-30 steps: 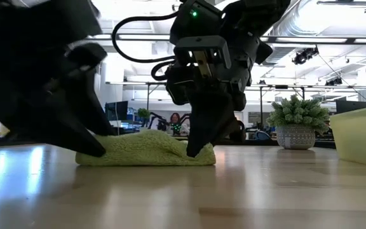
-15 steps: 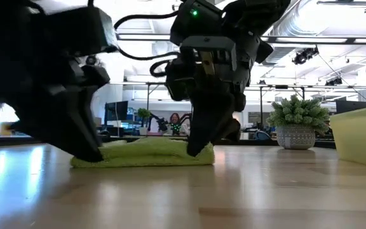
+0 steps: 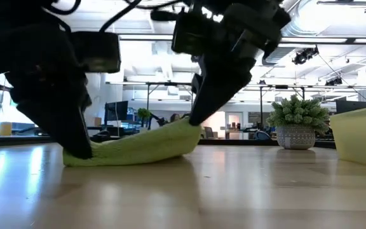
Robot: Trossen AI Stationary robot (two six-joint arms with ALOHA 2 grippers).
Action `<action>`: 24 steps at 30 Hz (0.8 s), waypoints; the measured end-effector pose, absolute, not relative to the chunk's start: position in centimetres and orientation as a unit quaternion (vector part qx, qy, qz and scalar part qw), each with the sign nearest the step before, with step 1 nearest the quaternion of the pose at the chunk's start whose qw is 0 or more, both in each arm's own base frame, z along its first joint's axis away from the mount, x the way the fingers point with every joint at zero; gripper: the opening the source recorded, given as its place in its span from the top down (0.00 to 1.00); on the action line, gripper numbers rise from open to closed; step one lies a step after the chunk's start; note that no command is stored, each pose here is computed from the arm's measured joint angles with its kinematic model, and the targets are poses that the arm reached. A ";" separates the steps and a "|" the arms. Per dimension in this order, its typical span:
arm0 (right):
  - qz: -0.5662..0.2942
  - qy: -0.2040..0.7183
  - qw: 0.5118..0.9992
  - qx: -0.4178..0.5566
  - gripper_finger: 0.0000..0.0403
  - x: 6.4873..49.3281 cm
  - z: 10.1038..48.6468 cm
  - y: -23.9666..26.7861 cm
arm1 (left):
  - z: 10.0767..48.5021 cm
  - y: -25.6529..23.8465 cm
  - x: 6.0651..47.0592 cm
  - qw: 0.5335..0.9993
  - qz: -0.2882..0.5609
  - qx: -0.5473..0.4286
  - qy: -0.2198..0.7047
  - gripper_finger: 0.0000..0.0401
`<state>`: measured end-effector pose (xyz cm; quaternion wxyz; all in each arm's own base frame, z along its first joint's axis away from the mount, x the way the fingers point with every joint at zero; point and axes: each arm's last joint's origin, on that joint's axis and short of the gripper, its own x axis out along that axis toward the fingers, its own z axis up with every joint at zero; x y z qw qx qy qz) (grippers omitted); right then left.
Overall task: Roll microfiber towels into tight, uniform cylinder then place into a basket
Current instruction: Roll the green microfiber cloth
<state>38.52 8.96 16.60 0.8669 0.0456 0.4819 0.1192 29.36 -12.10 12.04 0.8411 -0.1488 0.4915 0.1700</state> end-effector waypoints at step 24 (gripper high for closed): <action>0.164 0.400 0.859 -0.274 0.56 36.7 16.7 16.4 | 10.7 -9.9 30.1 0.831 0.027 -0.302 0.468 1.00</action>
